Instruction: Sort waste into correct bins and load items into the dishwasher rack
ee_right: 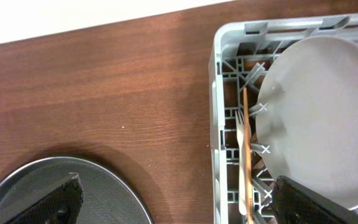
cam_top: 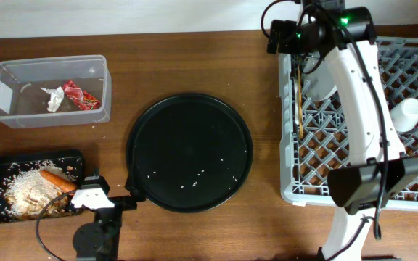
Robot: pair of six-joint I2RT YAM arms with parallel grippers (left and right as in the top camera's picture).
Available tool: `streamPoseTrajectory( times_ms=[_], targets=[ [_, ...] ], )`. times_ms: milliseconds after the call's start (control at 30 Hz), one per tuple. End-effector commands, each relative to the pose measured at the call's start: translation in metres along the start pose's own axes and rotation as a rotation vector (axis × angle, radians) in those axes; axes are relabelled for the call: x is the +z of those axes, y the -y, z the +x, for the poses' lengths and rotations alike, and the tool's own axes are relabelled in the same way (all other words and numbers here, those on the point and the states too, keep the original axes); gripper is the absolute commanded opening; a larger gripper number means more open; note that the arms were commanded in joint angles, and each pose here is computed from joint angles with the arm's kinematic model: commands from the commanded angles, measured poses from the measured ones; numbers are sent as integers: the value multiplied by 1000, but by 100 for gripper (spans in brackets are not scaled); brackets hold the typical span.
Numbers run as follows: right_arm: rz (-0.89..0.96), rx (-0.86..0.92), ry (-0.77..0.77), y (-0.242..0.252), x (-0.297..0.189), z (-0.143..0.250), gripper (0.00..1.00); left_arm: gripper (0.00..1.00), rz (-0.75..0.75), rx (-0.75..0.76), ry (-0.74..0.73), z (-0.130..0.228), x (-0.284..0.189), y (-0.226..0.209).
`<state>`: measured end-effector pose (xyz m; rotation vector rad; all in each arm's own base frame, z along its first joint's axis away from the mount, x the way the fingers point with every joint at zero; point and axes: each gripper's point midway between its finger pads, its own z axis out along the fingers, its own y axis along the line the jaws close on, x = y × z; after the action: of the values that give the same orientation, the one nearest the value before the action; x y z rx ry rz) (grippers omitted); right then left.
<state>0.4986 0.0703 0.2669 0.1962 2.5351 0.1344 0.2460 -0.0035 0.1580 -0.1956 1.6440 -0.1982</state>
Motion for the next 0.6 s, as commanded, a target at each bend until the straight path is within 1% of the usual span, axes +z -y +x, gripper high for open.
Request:
streamPoseTrajectory(
  times_ms=[0,367,467,567],
  targets=[
    [-37,13,114,-3,-59,-14,99,99,-5,20,3,2,0,-1],
    [-92,12,353,3,-184,-22,99,99,-5,20,3,1,0,-1],
    [-27,-23,414,18,-213,-18,99,99,-5,20,3,1,0,-1],
    [46,-10,437,38,-229,1,99,99,-5,20,3,1,0,-1]
  ],
)
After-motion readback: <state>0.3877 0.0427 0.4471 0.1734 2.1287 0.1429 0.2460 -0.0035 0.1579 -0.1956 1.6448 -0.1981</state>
